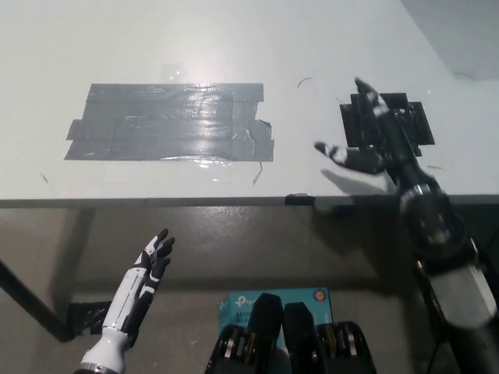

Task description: A rubick's cube is kept in the black marked spot on the table and the robot uses its right arm to pick it up and hands it to a person

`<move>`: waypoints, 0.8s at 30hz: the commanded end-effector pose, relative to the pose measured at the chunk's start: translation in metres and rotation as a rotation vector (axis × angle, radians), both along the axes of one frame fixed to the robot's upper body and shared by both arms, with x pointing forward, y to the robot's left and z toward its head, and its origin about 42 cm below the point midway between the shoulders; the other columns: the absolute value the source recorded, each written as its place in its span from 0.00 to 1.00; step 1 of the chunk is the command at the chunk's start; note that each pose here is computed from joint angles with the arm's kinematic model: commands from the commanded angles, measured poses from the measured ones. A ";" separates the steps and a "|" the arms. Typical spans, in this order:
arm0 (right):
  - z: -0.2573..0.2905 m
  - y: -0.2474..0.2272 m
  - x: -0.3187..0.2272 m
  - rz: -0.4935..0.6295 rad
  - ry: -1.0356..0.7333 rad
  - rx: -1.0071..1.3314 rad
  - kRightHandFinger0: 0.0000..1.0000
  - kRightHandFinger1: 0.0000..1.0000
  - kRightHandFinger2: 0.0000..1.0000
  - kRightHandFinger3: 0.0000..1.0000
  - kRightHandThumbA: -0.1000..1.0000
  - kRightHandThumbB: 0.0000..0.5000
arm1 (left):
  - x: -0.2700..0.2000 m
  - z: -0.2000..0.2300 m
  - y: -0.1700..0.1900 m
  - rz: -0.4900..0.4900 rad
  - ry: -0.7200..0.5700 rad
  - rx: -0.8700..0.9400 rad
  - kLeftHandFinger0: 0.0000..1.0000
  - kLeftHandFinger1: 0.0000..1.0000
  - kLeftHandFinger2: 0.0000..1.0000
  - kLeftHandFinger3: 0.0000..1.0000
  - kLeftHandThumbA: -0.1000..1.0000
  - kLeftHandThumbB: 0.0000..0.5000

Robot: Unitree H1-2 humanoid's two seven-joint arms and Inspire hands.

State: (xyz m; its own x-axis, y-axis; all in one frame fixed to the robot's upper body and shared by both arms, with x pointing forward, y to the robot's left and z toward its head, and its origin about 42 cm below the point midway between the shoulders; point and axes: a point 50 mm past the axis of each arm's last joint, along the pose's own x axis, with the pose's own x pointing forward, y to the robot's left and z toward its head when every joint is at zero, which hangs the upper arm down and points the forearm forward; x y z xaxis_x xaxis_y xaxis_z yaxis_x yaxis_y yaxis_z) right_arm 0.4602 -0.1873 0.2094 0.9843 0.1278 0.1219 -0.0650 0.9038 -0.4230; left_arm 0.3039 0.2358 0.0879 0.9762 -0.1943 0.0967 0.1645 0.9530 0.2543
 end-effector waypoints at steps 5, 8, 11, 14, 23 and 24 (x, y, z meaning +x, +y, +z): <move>0.136 -0.059 -0.217 0.188 -0.646 0.099 1.00 1.00 1.00 1.00 0.92 0.75 | -0.001 0.007 0.007 -0.009 -0.041 0.014 1.00 1.00 1.00 1.00 0.98 0.51; 0.106 -0.058 -0.204 0.172 -0.555 0.099 1.00 1.00 1.00 1.00 0.89 0.70 | -0.006 0.002 0.007 -0.006 -0.028 0.007 1.00 1.00 1.00 1.00 0.97 0.52; 0.075 -0.054 -0.197 0.158 -0.421 0.095 1.00 1.00 1.00 1.00 0.84 0.63 | -0.014 -0.004 0.005 -0.008 -0.010 0.004 1.00 1.00 1.00 1.00 0.97 0.51; 0.050 -0.052 -0.189 0.150 -0.335 0.096 1.00 1.00 1.00 1.00 0.80 0.63 | -0.018 -0.008 0.005 -0.006 -0.003 -0.002 1.00 1.00 1.00 1.00 0.96 0.51; -0.025 -0.058 -0.166 0.103 -0.113 0.107 1.00 1.00 1.00 1.00 0.72 0.60 | -0.028 -0.017 0.007 -0.003 0.026 -0.008 1.00 1.00 1.00 1.00 0.95 0.52; -0.029 -0.059 -0.166 0.100 -0.103 0.111 1.00 1.00 1.00 1.00 0.72 0.60 | -0.029 -0.017 0.006 -0.003 0.028 -0.009 1.00 1.00 1.00 1.00 0.95 0.52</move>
State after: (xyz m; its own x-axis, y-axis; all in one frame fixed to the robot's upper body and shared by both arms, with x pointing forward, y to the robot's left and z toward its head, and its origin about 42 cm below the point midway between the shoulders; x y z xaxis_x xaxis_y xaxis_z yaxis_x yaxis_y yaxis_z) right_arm 0.2933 -0.2427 0.1904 0.9589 0.1655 0.2306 -0.0746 0.9308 -0.3578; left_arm 0.2781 0.2409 0.0678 0.9835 -0.1777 0.0343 0.1644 0.9564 0.2416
